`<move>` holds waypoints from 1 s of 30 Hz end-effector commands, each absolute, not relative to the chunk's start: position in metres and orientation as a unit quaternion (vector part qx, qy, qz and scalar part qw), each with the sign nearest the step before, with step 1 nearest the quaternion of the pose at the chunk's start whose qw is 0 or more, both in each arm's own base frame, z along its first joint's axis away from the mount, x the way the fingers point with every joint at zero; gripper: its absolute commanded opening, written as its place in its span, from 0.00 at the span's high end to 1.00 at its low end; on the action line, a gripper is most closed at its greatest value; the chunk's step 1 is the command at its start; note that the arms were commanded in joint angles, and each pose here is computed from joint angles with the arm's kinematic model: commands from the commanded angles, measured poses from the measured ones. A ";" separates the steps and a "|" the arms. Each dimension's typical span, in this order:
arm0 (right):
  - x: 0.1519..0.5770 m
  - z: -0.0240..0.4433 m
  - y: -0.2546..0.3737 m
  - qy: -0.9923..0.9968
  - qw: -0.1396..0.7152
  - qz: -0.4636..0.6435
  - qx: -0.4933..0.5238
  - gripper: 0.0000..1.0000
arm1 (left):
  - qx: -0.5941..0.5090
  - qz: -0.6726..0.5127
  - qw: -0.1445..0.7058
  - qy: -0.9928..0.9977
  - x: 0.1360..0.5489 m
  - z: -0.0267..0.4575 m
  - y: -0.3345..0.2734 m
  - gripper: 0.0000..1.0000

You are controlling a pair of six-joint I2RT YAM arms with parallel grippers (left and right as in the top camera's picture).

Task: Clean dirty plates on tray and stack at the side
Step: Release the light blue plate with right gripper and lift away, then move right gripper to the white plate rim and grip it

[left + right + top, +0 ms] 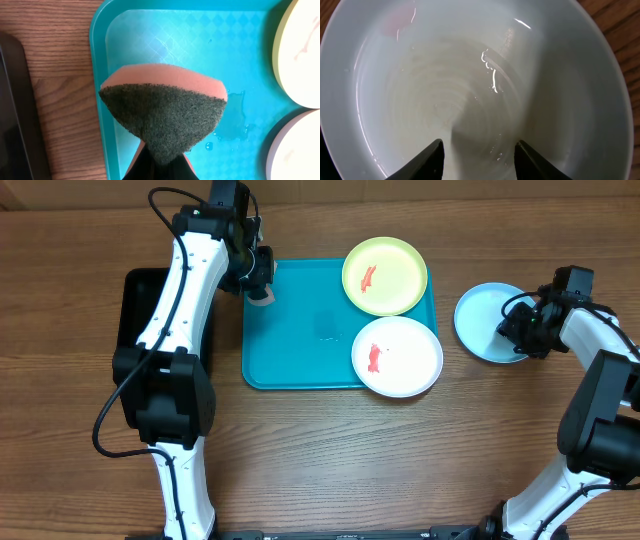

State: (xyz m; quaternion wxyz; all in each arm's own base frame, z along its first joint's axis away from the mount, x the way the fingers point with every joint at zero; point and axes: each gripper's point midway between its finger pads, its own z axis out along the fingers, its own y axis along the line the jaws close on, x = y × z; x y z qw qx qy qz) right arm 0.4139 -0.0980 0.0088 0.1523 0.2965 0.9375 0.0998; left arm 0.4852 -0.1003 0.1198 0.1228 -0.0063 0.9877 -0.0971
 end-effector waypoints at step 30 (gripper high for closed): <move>0.356 0.085 0.020 0.982 0.028 0.125 0.137 0.28 | -0.003 -0.098 0.142 0.985 0.492 0.128 -0.104 0.96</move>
